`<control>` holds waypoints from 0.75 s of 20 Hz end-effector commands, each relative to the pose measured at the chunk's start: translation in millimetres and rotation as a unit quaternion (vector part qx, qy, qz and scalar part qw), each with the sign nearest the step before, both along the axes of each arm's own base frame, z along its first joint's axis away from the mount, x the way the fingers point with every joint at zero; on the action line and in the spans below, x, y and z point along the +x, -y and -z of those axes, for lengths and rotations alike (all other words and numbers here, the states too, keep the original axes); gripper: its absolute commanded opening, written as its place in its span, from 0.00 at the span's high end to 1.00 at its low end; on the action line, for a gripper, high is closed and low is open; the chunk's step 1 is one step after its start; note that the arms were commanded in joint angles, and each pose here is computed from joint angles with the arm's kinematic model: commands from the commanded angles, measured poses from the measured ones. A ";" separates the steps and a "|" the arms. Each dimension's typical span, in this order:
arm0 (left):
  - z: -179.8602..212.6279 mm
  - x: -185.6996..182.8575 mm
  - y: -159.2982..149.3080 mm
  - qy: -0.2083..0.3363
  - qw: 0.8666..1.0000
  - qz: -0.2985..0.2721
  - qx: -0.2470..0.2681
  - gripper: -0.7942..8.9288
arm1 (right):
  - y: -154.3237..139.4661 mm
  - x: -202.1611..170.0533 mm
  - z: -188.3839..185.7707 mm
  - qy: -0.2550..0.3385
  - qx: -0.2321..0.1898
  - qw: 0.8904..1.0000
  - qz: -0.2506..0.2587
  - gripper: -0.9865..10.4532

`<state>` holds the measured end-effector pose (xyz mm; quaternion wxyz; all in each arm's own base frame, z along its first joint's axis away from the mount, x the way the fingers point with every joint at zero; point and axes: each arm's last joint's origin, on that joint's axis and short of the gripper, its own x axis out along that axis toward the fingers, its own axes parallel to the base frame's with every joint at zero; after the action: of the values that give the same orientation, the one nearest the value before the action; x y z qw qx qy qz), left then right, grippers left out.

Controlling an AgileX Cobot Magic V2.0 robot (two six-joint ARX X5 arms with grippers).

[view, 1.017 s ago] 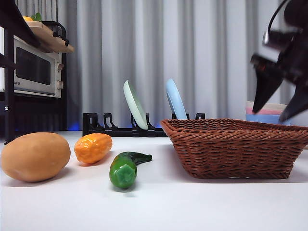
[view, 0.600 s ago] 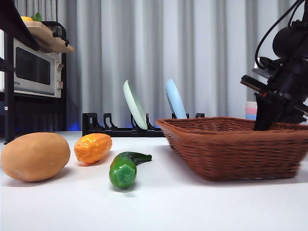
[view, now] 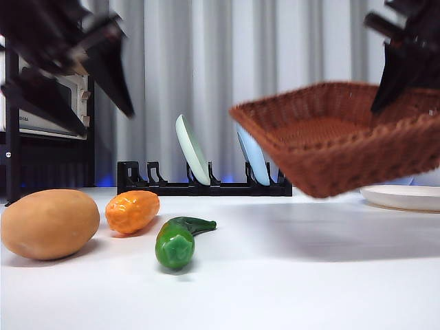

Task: Pick up the basket,pick up the corn from the table,pick up the potato from the table,pick up the cucumber from the table,put all items into the basket

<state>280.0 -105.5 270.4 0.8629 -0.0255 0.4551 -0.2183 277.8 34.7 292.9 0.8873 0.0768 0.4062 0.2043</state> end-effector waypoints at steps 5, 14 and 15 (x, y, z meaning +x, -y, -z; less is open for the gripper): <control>54.1 37.8 29.6 -0.066 0.997 -0.008 0.043 0.49 | 1.3 -18.5 -22.5 0.040 0.012 0.999 0.003 0.93; 84.9 49.9 40.7 -0.081 0.995 0.003 0.051 0.67 | 1.3 -19.4 -22.6 0.038 0.012 0.999 0.003 0.93; 84.9 49.7 41.1 -0.081 0.995 0.011 0.050 0.86 | 1.3 -19.4 -22.6 0.038 0.012 0.999 0.003 0.93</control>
<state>330.0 -144.9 188.0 0.8232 0.0014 0.5326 -0.1966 258.3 33.0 313.8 0.8998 0.0739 0.3768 0.2070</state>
